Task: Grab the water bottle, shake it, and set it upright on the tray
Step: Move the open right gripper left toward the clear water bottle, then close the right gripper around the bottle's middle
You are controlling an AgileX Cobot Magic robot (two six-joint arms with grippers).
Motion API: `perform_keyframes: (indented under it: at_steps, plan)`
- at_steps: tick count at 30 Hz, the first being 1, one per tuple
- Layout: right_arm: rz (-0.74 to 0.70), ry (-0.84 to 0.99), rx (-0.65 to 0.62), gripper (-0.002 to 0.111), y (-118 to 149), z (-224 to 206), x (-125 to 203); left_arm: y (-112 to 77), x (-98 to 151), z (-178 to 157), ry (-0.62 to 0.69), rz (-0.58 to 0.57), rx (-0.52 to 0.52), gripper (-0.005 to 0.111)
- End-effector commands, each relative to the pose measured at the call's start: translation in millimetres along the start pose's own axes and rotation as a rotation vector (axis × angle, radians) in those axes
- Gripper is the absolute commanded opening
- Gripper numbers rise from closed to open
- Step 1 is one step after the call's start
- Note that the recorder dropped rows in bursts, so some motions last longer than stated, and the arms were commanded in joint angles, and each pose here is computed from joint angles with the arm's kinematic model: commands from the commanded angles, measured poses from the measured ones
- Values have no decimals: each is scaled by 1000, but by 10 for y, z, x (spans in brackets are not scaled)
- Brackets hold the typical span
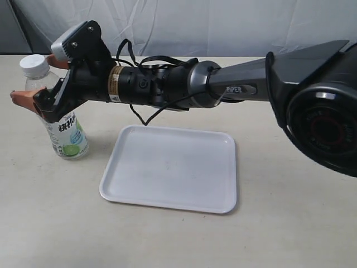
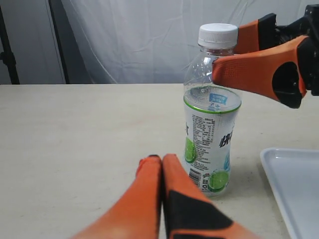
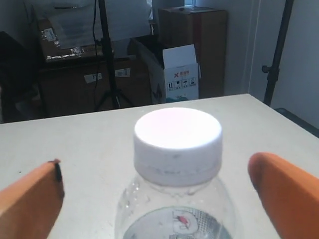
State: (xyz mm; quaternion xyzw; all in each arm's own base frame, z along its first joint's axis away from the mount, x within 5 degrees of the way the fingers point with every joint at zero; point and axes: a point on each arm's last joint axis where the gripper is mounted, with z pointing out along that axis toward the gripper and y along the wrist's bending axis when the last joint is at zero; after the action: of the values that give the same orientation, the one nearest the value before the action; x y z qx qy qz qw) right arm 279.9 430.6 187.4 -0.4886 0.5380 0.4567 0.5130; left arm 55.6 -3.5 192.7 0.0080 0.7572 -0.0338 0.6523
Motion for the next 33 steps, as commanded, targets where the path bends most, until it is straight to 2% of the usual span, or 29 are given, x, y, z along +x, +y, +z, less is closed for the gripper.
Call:
perform_keyframes:
  at_steps: [1,11,18,33]
  plan:
    - [22,-13,11,104,-28,25,39,1,5,-1,-3,-2,0,0]
    - [75,25,19,104,-64,94,396,1,5,-1,-3,-2,0,0]
    - [70,46,16,104,-29,219,525,1,5,-1,-3,-2,0,0]
    - [65,103,65,104,14,341,558,1,5,-1,-3,-2,0,0]
